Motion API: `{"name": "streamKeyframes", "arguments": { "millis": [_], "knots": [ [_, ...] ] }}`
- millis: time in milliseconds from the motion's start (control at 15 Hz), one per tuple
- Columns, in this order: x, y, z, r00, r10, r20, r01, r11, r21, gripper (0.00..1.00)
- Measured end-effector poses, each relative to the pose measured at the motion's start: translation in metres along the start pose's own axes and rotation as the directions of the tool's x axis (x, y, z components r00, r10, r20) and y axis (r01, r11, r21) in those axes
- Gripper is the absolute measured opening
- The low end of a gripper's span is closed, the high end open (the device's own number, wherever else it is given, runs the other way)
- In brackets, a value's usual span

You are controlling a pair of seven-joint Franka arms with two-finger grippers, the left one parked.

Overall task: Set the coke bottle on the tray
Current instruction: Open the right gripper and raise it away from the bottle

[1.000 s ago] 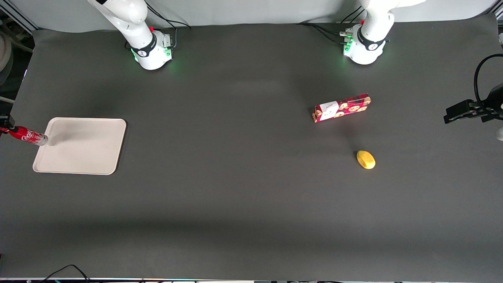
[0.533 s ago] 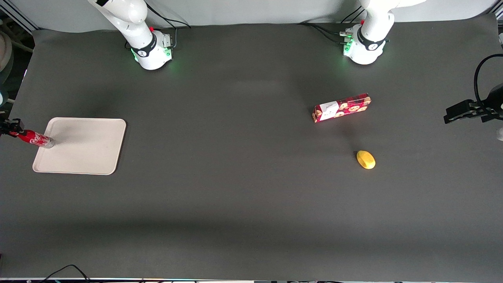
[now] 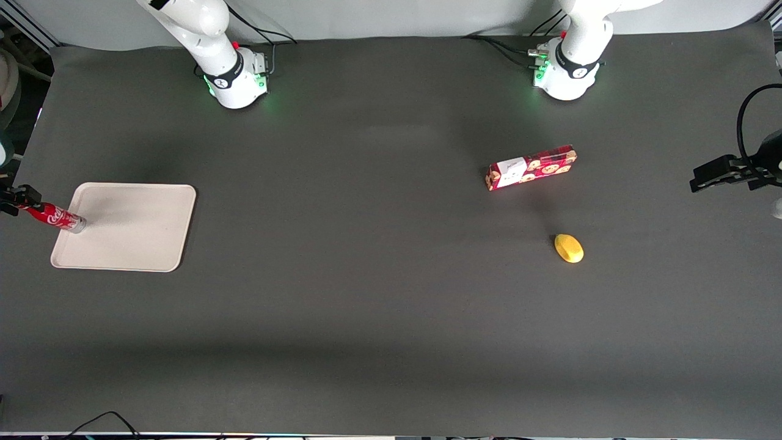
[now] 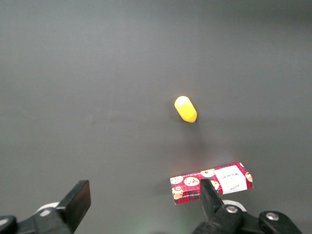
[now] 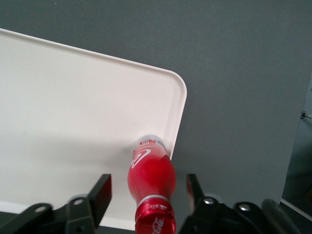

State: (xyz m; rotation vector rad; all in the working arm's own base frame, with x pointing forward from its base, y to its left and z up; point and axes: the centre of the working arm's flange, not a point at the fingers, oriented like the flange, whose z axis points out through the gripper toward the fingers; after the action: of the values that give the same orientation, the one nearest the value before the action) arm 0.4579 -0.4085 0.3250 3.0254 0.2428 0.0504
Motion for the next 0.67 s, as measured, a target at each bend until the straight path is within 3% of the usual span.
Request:
{"name": "streamKeyframes", "arguments": {
  "millis": [200, 267, 467, 667],
  "knots": [
    [0.014, -0.007, -0.014, 0.999, -0.022, -0.026, 0.022, 1.0, -0.018, 0.96],
    [0.027, -0.014, -0.028, 0.998, -0.045, -0.046, 0.043, 0.999, -0.033, 1.0],
    [0.077, -0.062, -0.088, 0.994, -0.059, -0.091, 0.057, 0.998, -0.029, 1.0],
    [0.132, -0.139, -0.16, 0.997, 0.017, -0.078, -0.017, 1.0, 0.001, 1.0]
  ]
}}
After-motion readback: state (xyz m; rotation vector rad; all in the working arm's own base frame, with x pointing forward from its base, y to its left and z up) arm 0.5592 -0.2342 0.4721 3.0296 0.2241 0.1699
